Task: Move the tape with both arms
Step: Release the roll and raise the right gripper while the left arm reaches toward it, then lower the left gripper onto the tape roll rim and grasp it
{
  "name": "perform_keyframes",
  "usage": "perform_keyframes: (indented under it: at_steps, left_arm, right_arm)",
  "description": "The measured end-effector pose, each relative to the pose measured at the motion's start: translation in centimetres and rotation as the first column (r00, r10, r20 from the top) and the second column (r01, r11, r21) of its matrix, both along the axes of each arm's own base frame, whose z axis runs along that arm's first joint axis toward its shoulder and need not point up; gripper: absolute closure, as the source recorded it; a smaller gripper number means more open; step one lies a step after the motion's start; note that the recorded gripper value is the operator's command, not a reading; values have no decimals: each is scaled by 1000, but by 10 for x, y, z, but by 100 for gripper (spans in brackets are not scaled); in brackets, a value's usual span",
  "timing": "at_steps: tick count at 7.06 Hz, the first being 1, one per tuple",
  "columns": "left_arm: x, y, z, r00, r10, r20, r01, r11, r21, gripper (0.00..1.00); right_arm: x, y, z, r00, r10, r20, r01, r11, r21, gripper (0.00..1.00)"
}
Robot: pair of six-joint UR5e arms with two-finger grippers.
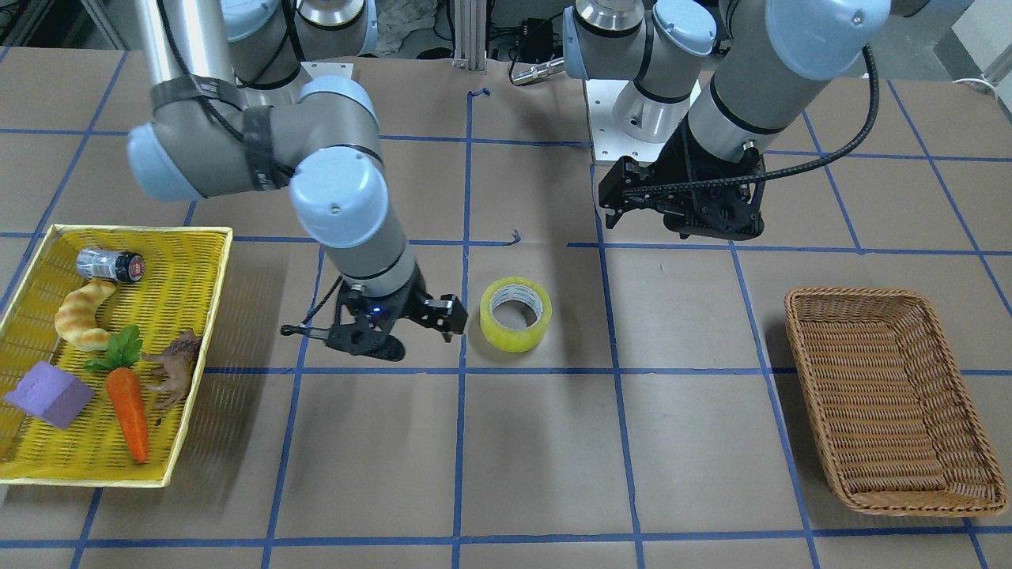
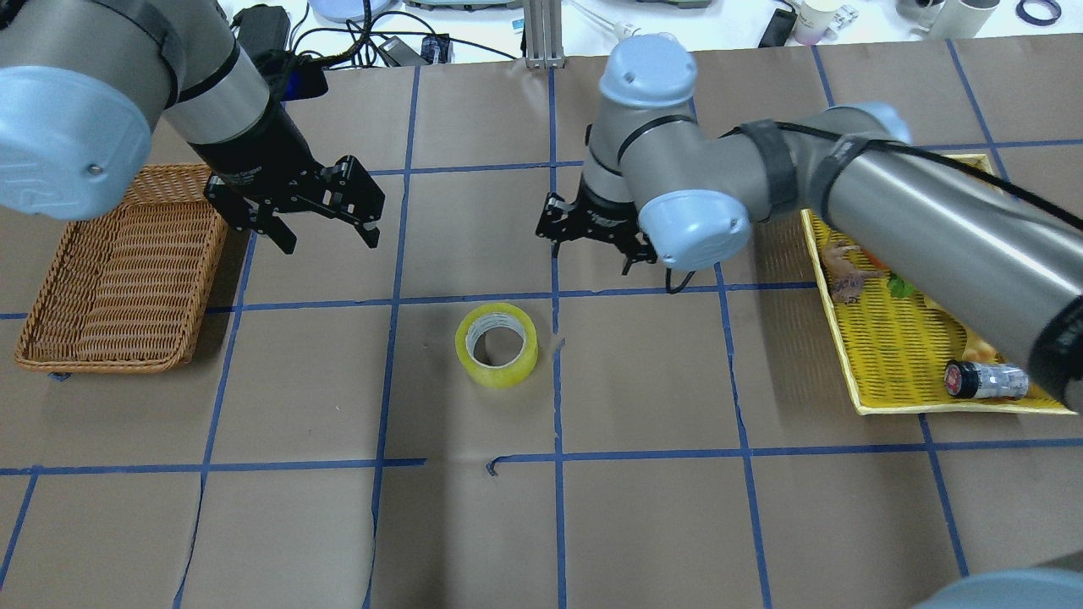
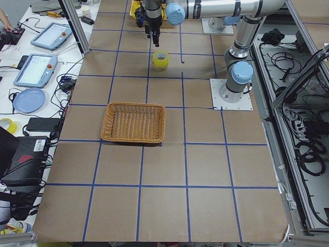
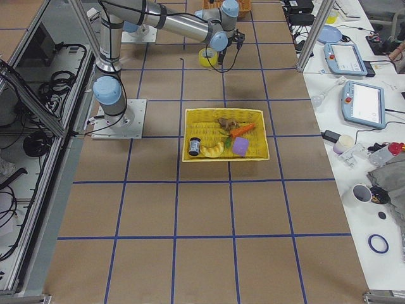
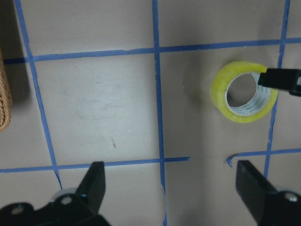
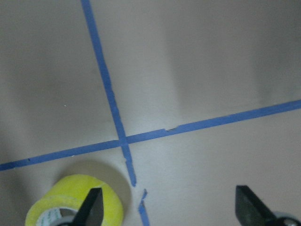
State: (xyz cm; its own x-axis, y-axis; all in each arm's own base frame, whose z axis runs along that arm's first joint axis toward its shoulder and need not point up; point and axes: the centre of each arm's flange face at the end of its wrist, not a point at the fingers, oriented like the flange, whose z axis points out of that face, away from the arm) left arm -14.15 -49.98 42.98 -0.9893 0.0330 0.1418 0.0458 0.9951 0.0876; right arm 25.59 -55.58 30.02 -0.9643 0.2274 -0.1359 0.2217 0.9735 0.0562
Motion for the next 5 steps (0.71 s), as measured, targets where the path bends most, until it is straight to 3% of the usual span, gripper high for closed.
perform_keyframes:
  at_steps: [2, 5]
  left_arm:
    - [-11, 0, -42, 1000, 9, -10, -9, 1000, -13, 0]
    - [-34, -4, -110, 1000, 15, -6, -15, 1000, -3, 0]
  right_arm:
    - [-89, -6, 41, 997, 34, -71, -34, 999, -5, 0]
    - [-126, 9, 97, 990, 38, -134, -41, 999, -20, 0]
